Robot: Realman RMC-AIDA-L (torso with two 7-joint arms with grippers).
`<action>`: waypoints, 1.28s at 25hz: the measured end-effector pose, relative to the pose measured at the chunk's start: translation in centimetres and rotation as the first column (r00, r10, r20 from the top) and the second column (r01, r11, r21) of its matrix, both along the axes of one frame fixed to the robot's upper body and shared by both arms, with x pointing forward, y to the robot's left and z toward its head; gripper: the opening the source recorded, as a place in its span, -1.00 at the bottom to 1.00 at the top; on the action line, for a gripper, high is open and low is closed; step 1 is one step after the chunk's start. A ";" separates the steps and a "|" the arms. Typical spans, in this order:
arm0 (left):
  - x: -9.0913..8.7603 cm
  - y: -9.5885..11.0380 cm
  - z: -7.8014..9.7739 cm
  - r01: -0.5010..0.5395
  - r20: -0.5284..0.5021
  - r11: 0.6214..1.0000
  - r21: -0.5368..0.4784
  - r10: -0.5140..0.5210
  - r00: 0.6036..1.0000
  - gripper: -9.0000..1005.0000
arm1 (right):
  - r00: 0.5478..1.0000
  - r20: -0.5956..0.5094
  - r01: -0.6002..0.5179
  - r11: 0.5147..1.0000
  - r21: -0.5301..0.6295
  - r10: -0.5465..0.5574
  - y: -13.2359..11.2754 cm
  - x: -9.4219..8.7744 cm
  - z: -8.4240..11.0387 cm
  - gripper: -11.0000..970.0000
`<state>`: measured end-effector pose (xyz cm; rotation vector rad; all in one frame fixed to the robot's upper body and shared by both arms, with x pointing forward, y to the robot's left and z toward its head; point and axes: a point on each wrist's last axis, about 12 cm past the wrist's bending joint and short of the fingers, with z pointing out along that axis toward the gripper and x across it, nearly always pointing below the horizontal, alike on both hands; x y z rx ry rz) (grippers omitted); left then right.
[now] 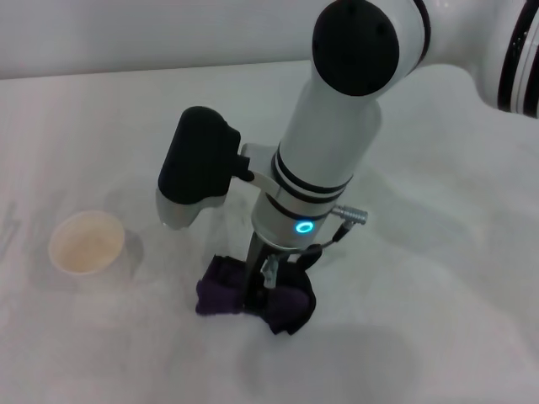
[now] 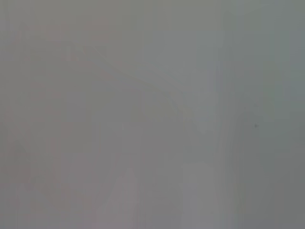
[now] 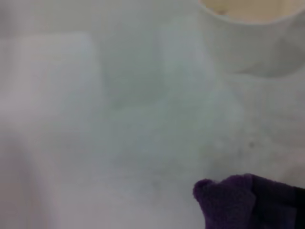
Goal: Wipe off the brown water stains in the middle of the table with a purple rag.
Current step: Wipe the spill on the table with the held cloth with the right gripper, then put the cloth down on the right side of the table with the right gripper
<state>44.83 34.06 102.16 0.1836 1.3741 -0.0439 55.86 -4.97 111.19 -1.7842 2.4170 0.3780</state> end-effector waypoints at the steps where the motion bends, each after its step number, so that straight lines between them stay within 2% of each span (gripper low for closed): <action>1: 0.0 0.0 0.0 -0.001 0.000 1.000 0.000 0.001 1.000 0.78 | 1.000 0.000 0.000 1.000 0.000 0.000 0.0 0.0 0.0 -0.79; 6: -0.2 0.3 0.0 -0.005 -0.003 1.000 0.004 0.005 1.000 0.78 | 0.994 0.038 0.101 0.995 0.015 -0.102 -1.4 1.4 1.0 -0.79; 10: -0.1 0.3 0.0 -0.006 -0.003 1.000 0.004 0.006 1.000 0.78 | 0.967 0.099 0.238 0.971 -0.011 -0.236 -5.5 3.2 2.2 -0.79; 16: -0.1 0.5 0.0 -0.018 0.000 1.000 0.002 0.018 1.000 0.78 | 0.881 0.151 0.456 0.890 -0.021 -0.448 -12.4 4.7 3.8 -0.79; 25: 0.4 0.6 0.2 -0.021 0.003 1.000 0.007 0.021 1.000 0.78 | 0.773 0.177 0.627 0.776 -0.072 -0.609 -18.9 5.0 3.7 -0.78; 32: 1.1 0.4 0.4 -0.015 0.005 1.000 0.007 0.015 1.000 0.78 | 0.728 0.188 0.680 0.729 -0.077 -0.659 -21.5 5.0 2.8 -0.78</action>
